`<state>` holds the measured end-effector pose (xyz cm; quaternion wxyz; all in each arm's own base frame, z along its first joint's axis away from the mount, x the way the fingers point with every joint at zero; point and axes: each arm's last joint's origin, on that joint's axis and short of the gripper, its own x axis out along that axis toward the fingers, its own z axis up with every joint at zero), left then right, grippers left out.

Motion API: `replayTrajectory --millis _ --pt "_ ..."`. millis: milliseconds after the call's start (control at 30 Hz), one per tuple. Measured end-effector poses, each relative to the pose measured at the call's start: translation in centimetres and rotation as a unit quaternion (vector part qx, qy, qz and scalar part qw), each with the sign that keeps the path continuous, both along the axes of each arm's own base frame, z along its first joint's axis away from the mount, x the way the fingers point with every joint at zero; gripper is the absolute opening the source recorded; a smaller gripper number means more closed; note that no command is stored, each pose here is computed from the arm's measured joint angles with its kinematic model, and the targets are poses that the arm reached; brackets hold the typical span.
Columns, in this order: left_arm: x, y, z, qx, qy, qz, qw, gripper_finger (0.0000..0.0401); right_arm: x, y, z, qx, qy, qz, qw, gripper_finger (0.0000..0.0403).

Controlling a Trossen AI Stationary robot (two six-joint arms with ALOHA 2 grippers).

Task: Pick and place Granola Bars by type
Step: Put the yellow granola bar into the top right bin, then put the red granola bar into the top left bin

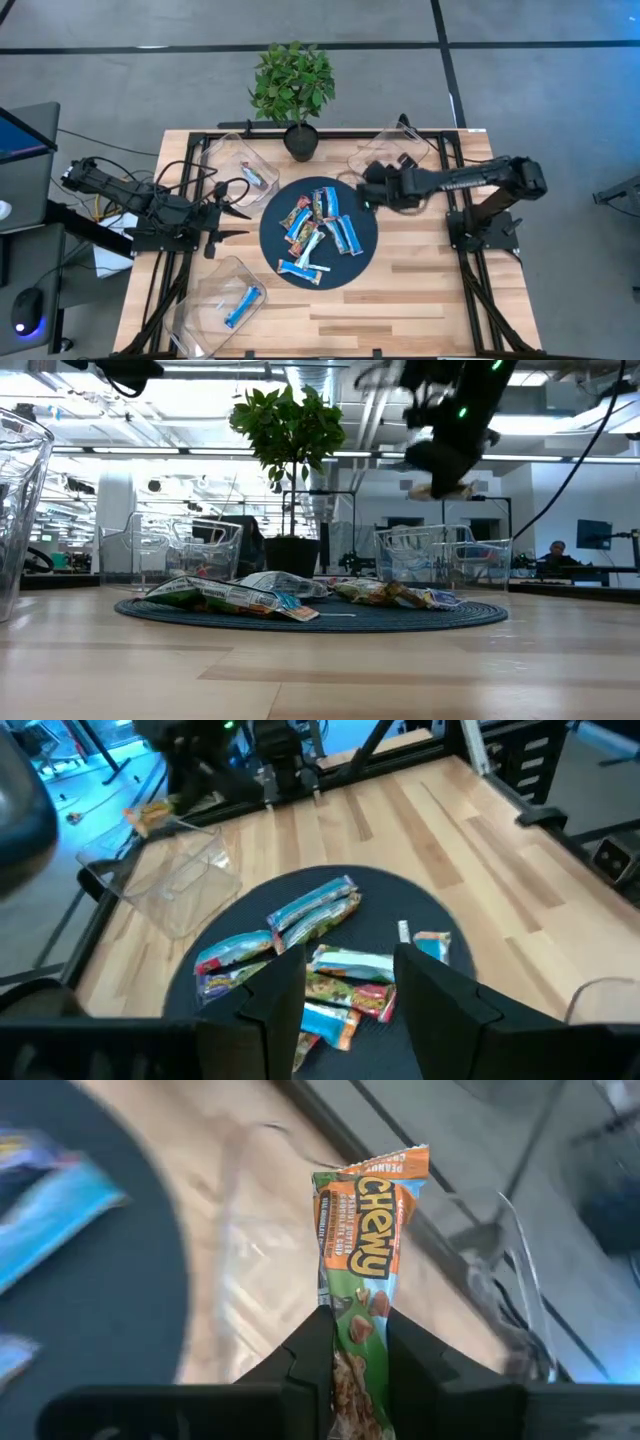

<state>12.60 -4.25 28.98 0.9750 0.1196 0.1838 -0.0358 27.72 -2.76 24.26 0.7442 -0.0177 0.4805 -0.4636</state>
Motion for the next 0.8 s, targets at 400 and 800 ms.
replayTrajectory --millis 400,800 --pt "0.0 0.1 0.0 0.015 -0.003 0.009 1.000 0.0149 0.3 -8.4 -3.5 0.061 0.054 -0.070 0.994 0.0078" --pt "-0.1 0.1 -0.4 0.009 0.019 0.015 1.000 0.0149 0.5 -7.9 -2.8 0.034 0.037 -0.063 0.997 0.0240"
